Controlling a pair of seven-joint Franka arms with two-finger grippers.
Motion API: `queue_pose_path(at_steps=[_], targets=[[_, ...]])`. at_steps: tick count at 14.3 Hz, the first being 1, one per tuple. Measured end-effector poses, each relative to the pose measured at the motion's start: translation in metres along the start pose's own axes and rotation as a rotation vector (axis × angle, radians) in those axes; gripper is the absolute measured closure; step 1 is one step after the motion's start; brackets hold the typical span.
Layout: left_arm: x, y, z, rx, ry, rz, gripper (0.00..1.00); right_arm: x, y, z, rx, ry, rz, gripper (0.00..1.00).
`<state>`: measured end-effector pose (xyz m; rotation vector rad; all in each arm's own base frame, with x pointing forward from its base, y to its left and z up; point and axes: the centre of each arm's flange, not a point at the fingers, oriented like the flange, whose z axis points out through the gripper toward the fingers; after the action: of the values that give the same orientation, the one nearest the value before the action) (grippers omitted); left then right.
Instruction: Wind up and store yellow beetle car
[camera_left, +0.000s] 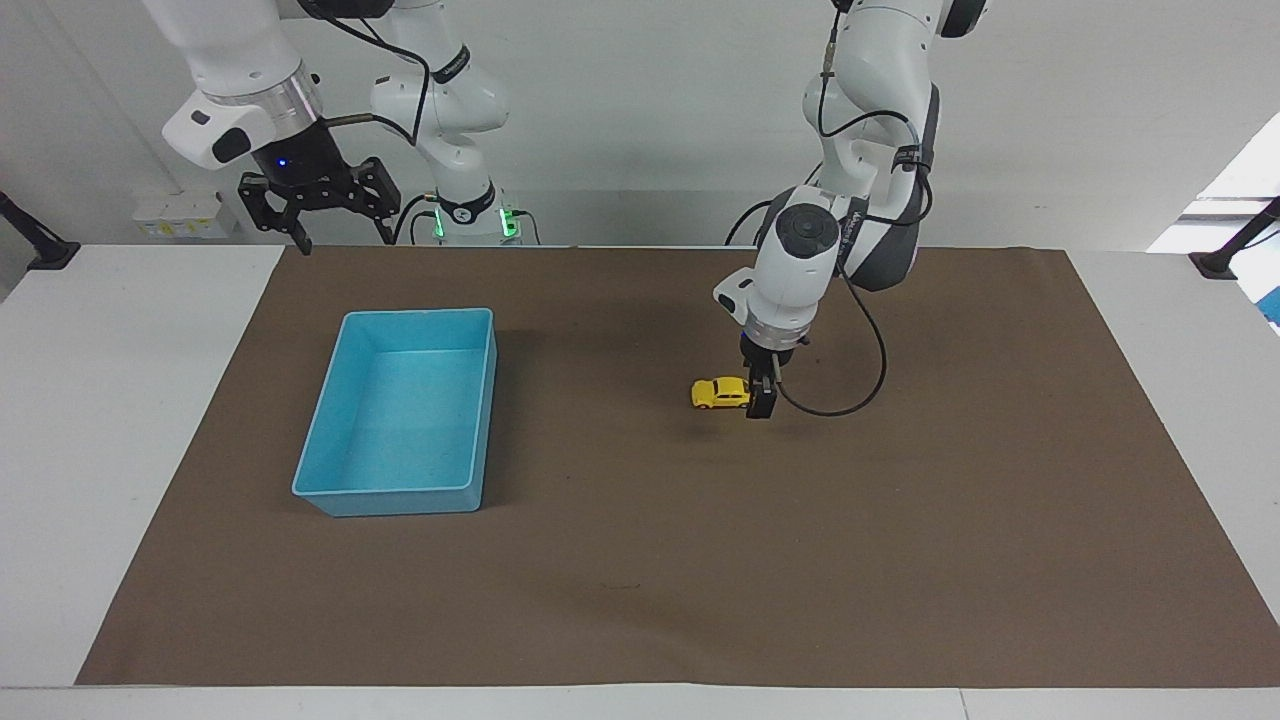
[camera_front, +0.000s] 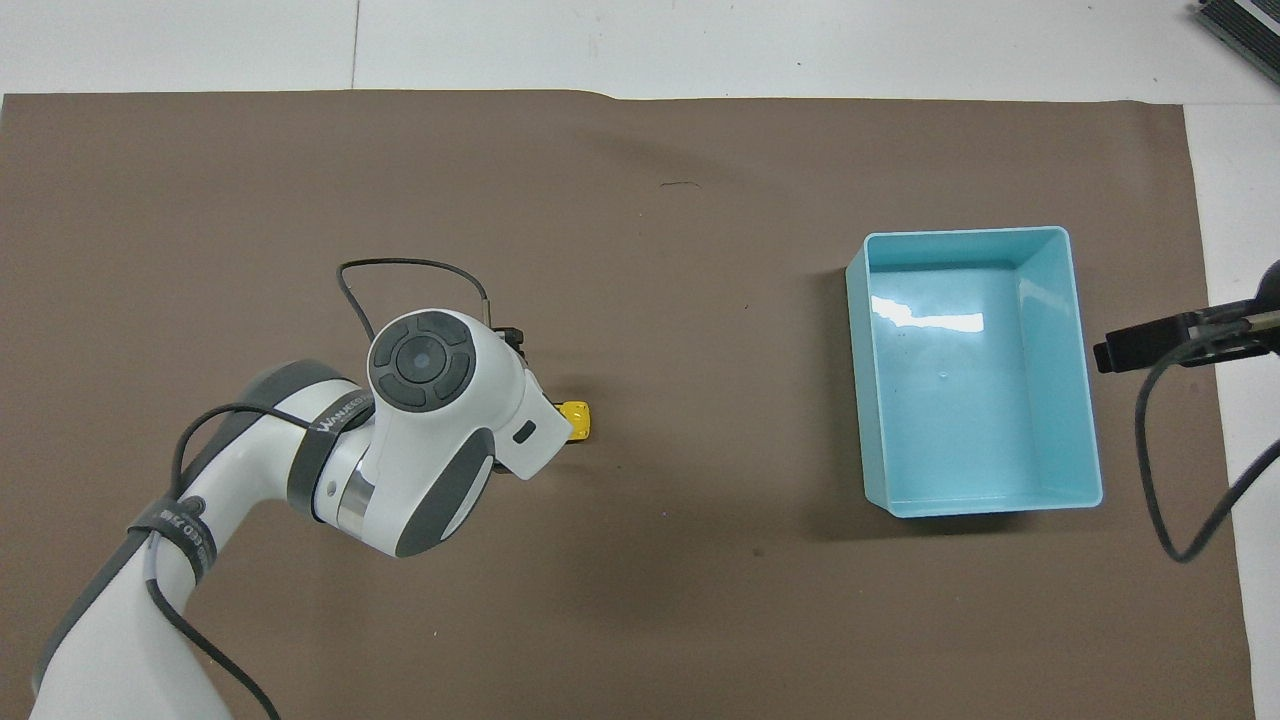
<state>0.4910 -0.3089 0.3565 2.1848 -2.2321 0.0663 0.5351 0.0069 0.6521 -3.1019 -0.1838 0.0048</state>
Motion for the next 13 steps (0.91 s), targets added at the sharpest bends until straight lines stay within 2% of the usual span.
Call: queue_pose_path(at_steps=[8,13], targets=[[0.027,0.027,0.015,0.019,0.015,-0.056,0.00,-0.001,0.005,0.000,0.000,0.000,0.009,0.00],[0.027,0.024,0.033,0.013,0.012,-0.067,0.01,-0.001,0.006,0.000,0.000,0.000,0.011,0.00]])
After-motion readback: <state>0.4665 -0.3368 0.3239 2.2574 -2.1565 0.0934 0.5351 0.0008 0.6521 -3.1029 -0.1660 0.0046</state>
